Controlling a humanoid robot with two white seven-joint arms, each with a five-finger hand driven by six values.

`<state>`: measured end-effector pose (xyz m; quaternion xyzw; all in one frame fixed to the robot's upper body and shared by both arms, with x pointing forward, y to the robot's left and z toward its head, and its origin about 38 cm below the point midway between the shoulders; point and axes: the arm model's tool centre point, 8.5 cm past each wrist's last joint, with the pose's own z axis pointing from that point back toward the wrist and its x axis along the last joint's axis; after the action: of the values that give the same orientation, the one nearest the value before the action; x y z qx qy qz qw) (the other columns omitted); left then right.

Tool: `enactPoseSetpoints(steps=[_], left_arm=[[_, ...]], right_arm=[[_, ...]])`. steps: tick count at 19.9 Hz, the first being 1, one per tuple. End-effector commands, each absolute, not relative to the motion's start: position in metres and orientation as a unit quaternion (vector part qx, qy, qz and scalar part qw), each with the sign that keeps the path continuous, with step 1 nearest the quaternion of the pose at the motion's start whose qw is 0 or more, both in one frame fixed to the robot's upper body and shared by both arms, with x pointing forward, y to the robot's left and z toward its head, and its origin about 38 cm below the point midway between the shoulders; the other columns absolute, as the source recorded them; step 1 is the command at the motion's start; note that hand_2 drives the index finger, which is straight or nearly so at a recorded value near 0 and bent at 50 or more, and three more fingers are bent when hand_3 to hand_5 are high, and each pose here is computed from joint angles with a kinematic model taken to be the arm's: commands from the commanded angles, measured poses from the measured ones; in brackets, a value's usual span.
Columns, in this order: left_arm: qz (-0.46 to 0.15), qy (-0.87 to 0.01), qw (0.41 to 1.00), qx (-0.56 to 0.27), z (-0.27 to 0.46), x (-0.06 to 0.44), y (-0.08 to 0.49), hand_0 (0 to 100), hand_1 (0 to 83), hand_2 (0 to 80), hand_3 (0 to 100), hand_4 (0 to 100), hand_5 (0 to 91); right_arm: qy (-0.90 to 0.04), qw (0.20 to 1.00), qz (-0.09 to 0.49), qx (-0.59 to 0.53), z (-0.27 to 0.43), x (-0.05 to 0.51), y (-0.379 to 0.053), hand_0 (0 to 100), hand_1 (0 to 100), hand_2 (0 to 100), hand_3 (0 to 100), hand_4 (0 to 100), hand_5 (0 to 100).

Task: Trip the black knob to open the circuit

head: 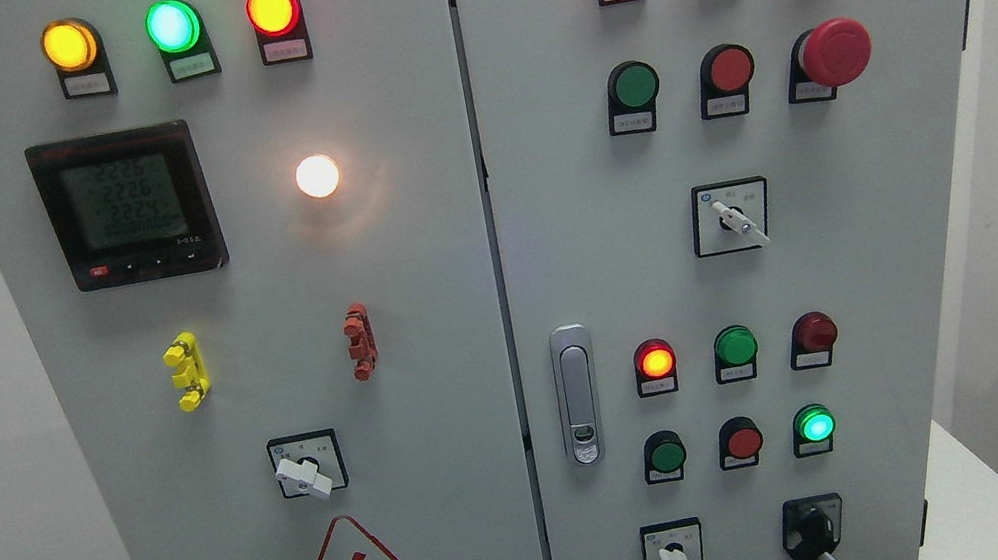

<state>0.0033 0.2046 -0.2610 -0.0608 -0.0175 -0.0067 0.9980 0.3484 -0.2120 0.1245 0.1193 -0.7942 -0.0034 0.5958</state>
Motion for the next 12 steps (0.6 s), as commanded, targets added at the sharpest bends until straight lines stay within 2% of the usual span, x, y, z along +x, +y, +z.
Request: enactPoseSetpoints(steps=[1,12], left_arm=[[-0.008,-0.030,0.998,-0.060,-0.2617,0.0120,0.2052,12,38.9,0.0,0,0,0.0],[-0.008,-0.030,0.998,-0.060,-0.2617,0.0120,0.2052,12,38.9,0.0,0,0,0.0]], right_arm=[[-0.794,0.595,0.003,0.126,0.1247,0.3481,-0.2094,0,3,4,100,93,85],[-0.791,0.599,0.003,0.123,0.1224,0.3476,-0.2110,0,3,4,100,93,85]])
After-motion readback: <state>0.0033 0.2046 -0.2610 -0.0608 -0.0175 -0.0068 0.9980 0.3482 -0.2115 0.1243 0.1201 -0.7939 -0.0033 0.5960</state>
